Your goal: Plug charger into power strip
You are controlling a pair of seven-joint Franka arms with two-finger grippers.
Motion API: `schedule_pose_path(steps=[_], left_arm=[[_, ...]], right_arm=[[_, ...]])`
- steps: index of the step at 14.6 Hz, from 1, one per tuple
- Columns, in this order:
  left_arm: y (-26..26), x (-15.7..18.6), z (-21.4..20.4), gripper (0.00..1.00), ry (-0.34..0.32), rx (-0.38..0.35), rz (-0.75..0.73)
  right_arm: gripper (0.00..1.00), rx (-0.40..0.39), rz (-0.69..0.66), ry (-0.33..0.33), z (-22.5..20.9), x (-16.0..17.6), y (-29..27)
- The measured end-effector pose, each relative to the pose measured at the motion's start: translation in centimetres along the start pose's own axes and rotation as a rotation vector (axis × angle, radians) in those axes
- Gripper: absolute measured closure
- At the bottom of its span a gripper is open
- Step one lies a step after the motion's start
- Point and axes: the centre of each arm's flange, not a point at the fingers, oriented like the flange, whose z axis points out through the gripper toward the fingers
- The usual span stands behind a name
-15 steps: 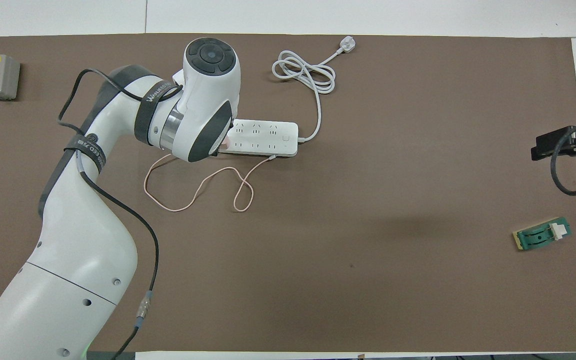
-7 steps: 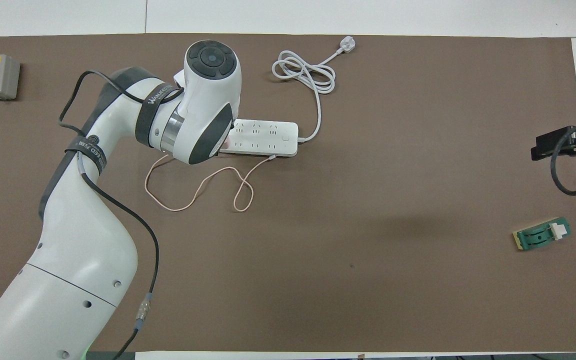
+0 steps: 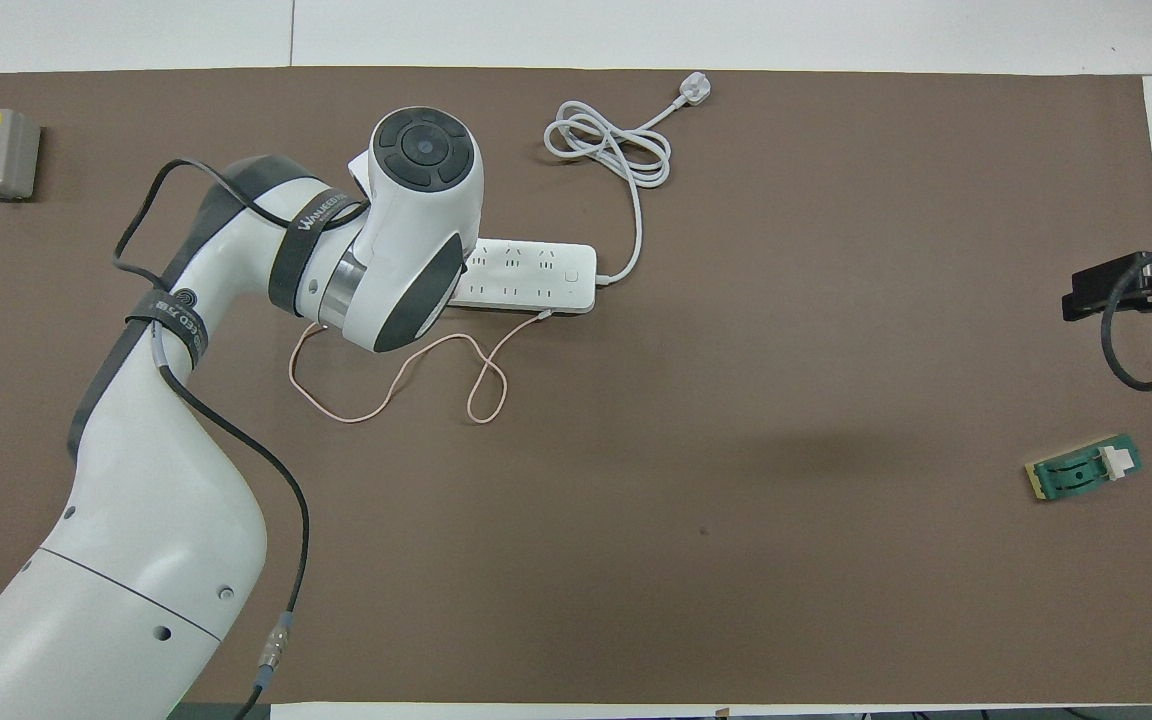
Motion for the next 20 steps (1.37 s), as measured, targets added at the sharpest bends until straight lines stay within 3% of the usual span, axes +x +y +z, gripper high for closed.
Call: schedule_pose_path(steps=[11, 20], left_arm=[[-2.1, 0.5, 0.2, 0.67, -0.031, -0.099, 0.017], [-2.4, 0.7, 0.4, 0.67, -0.037, -0.114, 0.019]], right_arm=[[0.00, 0.000, 0.000, 0.000, 0.0, 0.0, 0.0], [0.00, 0.000, 0.000, 0.000, 0.0, 0.0, 0.0]])
